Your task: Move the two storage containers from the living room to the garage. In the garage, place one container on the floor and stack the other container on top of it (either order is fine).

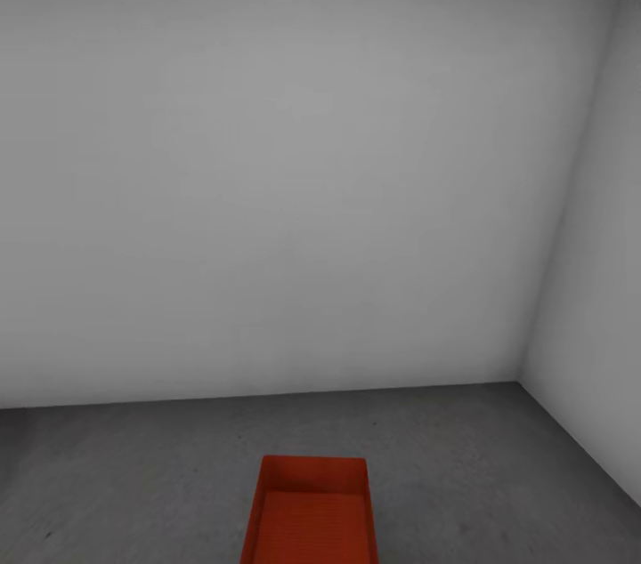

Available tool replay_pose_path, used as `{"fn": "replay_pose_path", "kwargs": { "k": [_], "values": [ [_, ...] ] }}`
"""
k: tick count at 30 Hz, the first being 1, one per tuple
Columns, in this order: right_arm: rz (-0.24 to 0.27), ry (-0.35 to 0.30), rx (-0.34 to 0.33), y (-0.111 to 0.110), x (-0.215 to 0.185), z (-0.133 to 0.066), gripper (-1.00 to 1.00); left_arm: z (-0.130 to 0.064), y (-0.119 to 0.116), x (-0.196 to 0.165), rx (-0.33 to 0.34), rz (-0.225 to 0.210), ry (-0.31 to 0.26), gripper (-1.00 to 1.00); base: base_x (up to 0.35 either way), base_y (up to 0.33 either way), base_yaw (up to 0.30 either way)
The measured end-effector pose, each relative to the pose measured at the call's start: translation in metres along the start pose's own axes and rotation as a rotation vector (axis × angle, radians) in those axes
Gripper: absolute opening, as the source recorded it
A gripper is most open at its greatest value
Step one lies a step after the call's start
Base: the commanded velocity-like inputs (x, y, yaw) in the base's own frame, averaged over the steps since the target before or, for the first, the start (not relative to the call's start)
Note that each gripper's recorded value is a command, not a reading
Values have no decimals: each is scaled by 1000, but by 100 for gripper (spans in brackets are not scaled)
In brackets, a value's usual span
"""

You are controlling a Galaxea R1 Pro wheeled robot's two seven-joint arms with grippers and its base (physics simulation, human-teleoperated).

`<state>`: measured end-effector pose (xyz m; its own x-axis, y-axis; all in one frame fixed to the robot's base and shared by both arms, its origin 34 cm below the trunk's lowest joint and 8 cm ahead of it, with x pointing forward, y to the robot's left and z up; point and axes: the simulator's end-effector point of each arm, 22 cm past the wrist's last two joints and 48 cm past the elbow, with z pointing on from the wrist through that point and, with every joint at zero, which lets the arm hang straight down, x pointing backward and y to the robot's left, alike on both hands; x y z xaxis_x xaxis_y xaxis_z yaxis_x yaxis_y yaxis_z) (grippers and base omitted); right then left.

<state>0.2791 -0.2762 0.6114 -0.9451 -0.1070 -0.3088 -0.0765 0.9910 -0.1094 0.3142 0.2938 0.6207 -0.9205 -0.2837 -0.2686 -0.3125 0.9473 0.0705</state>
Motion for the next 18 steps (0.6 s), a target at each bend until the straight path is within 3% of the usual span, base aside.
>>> {"fn": "replay_pose_path", "kwargs": {
  "k": [18],
  "values": [
    [-4,-4,-3,2,-1,0,100,0,-1,2,1,2,0,100,0,0,0]
  ]
}}
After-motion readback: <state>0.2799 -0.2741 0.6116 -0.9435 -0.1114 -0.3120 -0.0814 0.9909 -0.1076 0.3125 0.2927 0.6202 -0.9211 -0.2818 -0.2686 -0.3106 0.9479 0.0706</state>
